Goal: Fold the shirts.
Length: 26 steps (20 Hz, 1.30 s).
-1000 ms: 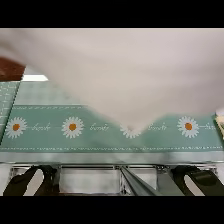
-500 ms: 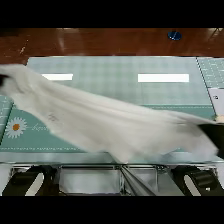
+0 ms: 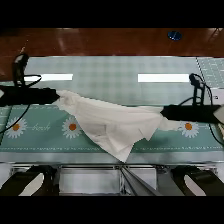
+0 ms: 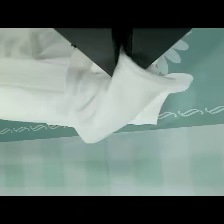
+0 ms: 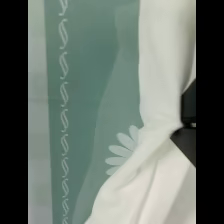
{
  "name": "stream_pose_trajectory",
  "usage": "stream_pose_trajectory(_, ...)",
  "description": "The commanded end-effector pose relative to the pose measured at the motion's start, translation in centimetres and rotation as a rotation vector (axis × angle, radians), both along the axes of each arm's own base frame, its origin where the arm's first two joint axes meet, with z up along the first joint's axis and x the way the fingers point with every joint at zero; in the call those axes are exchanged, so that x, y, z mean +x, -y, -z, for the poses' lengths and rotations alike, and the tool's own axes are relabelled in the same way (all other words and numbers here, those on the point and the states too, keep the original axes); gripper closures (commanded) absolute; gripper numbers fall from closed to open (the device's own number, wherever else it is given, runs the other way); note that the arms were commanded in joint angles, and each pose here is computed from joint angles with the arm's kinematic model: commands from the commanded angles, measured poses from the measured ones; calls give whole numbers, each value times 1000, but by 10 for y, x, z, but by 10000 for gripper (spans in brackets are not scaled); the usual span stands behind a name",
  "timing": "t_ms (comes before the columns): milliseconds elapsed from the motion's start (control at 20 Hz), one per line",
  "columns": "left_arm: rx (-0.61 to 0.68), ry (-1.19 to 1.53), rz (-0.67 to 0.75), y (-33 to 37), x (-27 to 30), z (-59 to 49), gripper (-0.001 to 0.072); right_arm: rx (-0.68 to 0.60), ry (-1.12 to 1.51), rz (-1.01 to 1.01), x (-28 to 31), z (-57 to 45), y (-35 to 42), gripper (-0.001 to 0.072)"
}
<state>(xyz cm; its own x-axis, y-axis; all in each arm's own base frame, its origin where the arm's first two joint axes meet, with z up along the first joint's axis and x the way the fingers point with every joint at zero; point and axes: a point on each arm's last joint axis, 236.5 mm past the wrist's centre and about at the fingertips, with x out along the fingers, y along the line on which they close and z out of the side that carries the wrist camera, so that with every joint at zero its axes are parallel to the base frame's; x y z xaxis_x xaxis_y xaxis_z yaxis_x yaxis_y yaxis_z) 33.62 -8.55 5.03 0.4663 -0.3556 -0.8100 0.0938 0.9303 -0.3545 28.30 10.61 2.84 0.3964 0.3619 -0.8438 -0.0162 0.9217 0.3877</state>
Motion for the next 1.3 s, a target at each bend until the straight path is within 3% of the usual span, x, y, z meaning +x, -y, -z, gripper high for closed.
stream_pose_trajectory(0, -90, -104, -56, 12, 21, 48, 683, -24, -50, -8, 57, 29, -3, 690)
stream_pose_trajectory(200, -159, -174, -78, 23, 33, 66, 681, 24, -89, 53, 115, 29, 6, 687)
stream_pose_trajectory(250, -157, -160, -71, 23, 39, 60, 583, 43, -95, 101, 126, 23, 17, 568)
stream_pose_trajectory(300, -154, -142, -61, 20, 45, 51, 323, 60, -93, 134, 132, 13, 29, 335)
stream_pose_trajectory(350, -132, -129, -52, 11, 49, 38, 201, 61, -99, 154, 133, 3, 46, 305)
stream_pose_trajectory(450, -82, -123, -53, -20, 53, 10, 201, 22, -119, 174, 116, -21, 92, 306)
stream_pose_trajectory(650, -122, -94, -173, -68, 33, -26, 201, -148, -189, 368, 40, -23, 199, 317)
stream_pose_trajectory(800, -214, -201, -169, -39, -25, 9, 201, -12, -238, 485, -13, 26, 182, 317)
stream_pose_trajectory(1000, -297, -420, -70, 17, -108, 74, 202, 257, -349, 364, -64, 86, 79, 318)
stream_pose_trajectory(1250, -288, -457, -41, 34, -125, 99, 202, 259, -474, 233, -94, 116, 36, 318)
